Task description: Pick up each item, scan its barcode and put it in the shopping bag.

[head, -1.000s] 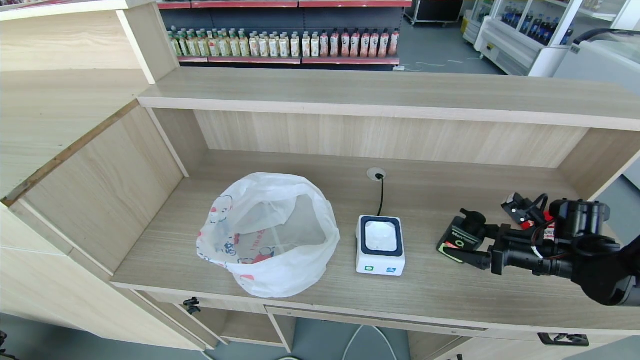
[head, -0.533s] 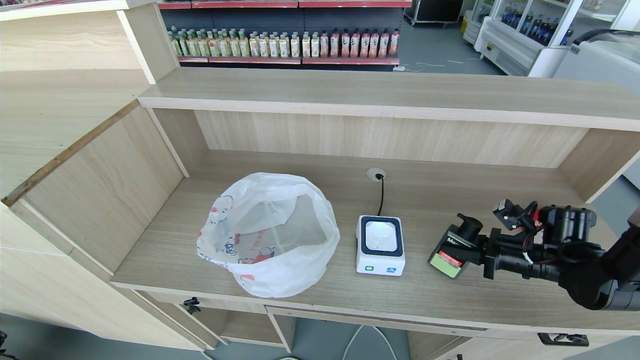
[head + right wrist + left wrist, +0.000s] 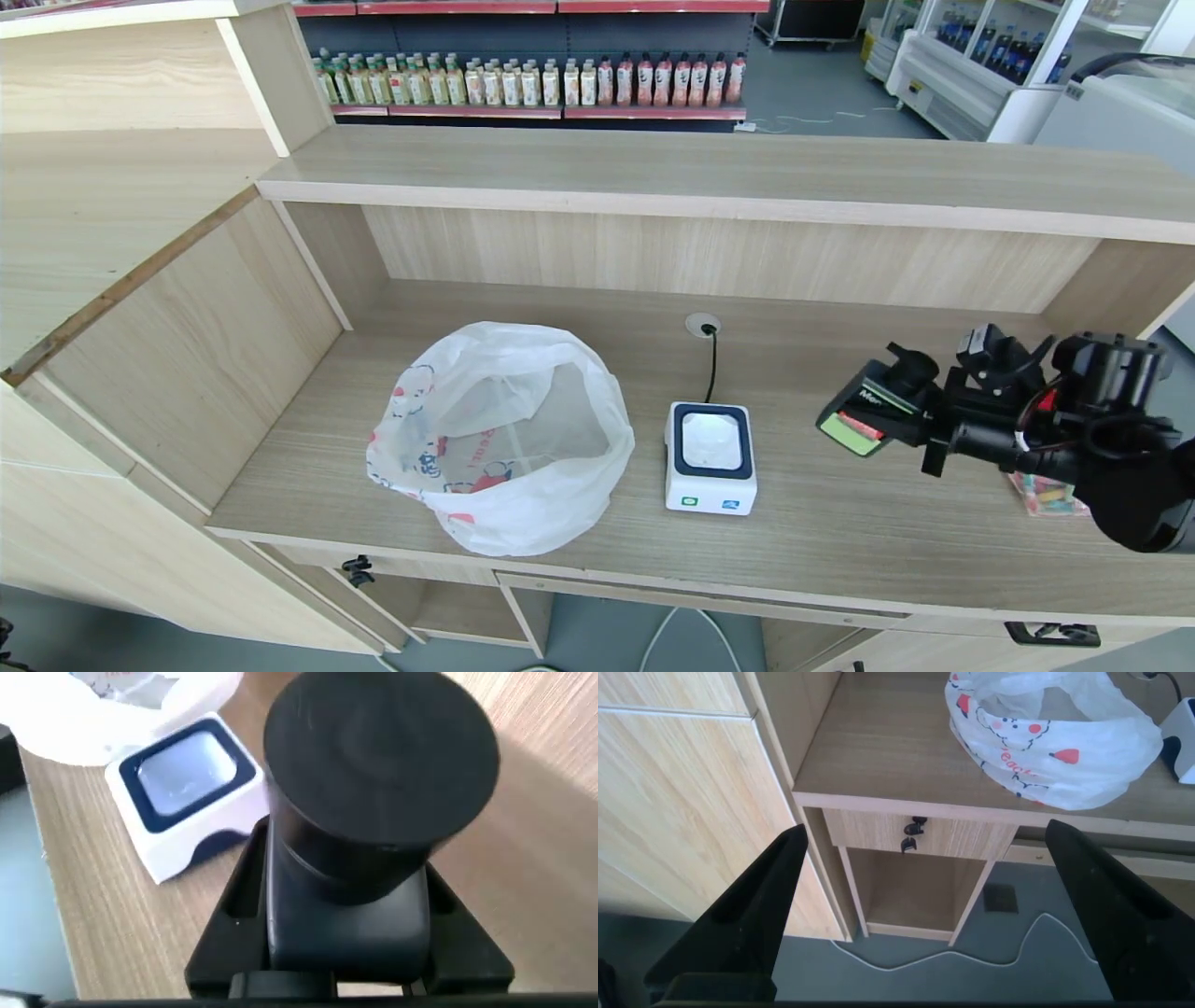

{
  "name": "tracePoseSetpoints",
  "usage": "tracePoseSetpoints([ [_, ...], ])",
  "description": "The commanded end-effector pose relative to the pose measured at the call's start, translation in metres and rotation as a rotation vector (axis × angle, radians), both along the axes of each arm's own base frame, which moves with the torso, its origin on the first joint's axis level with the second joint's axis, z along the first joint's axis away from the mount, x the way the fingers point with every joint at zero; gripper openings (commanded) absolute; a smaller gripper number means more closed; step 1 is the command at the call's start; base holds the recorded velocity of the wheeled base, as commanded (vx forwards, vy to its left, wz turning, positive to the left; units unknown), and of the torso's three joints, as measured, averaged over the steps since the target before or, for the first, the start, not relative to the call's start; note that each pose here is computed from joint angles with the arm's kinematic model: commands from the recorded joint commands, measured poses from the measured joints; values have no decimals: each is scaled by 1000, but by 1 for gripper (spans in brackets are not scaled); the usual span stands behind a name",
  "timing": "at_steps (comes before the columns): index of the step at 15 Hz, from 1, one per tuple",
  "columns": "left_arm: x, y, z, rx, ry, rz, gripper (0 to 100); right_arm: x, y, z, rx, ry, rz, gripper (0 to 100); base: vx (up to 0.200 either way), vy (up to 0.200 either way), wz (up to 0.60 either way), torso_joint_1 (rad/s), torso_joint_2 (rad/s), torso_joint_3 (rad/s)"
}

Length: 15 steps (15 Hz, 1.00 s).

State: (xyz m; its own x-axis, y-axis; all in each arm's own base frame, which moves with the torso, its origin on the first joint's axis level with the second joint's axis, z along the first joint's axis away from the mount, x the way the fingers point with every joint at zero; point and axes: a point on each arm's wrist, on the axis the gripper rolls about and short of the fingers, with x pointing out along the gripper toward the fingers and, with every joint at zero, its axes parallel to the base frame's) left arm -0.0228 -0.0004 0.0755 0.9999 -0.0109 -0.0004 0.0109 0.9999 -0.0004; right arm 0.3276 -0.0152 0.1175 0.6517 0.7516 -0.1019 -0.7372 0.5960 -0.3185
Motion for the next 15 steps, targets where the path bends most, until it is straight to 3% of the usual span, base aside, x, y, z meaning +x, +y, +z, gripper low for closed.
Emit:
tracePoseSetpoints([
  [1,0,0,0,-1,0,0,100,-32,18,116,-76,-456,43,0,0,0,0,0,0,0],
  [4,0,0,0,-1,0,0,100,-62,35,153,-247,-808,78,0,0,0,0,0,0,0],
  [7,0,0,0,0,0,0,100,-70,39,158,-388,-1010,64,0,0,0,0,0,0,0],
  [8,0,0,0,-1,0,0,100,-74,37,153,-508,-1132,57,0,0,0,0,0,0,0],
  [9,0,0,0,0,0,0,100,-77,37,148,-529,-1152,79,0,0,0,0,0,0,0],
  [10,0,0,0,-1,0,0,100,-87,38,144,-582,-1249,142,0,0,0,0,0,0,0],
  [11,0,0,0,-1,0,0,100,-92,39,148,-672,-1398,136,0,0,0,0,0,0,0],
  [15,0,0,0,-1,0,0,100,-132,40,188,-760,-1888,45,0,0,0,0,0,0,0],
])
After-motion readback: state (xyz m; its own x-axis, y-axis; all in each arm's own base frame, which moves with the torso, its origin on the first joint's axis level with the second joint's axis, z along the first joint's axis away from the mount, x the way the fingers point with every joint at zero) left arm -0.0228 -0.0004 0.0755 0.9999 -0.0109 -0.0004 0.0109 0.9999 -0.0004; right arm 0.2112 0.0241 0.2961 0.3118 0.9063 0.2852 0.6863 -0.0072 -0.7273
